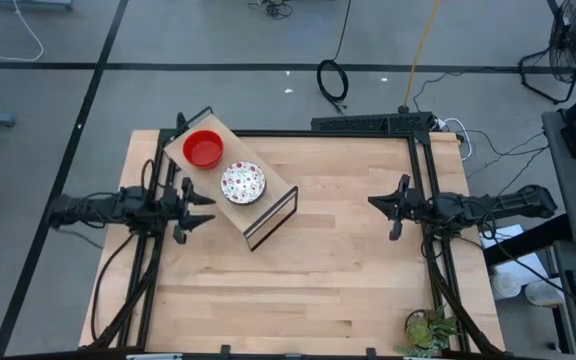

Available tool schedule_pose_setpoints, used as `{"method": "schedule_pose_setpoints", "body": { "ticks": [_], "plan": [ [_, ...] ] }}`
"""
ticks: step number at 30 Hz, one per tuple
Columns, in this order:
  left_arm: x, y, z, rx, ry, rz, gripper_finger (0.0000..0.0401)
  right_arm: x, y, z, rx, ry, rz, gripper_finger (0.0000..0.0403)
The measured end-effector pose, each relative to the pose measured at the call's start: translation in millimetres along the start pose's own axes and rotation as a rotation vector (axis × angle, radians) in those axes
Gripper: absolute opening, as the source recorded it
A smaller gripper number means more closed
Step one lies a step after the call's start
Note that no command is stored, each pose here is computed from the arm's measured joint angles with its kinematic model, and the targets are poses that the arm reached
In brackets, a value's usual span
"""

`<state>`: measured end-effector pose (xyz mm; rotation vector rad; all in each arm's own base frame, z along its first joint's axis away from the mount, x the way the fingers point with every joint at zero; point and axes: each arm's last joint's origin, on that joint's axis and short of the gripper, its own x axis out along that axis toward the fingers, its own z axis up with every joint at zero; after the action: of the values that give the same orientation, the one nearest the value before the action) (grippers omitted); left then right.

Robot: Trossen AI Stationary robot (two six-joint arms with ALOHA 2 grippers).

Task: Pick & Place Mini bowls
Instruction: Return to Home Position

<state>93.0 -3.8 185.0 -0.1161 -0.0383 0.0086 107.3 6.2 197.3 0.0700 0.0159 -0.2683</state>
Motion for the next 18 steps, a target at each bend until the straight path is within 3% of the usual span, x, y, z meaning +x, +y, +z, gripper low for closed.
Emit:
{"method": "schedule_pose_setpoints", "body": {
  "ticks": [3,10,14,18],
  "plan": [
    [-0.9,-8.3,-1.5,-0.007,0.006,0.009,0.0214,-2.0,-0.6,2.0,-0.025,-0.022,0.009,0.0],
    [-1.4,-28.3,-5.4,0.074,0.047,-0.118,0.0214,-5.0,1.4,4.4,-0.088,-0.049,0.118,0.0],
    [-1.7,-31.2,-8.4,0.157,0.071,-0.141,0.0214,-5.6,5.4,2.5,-0.143,-0.043,0.26,0.0],
    [-1.1,-33.1,-7.4,0.108,0.066,-0.176,0.0214,-4.5,5.7,-3.3,-0.145,-0.053,0.267,0.0]
  ]
}}
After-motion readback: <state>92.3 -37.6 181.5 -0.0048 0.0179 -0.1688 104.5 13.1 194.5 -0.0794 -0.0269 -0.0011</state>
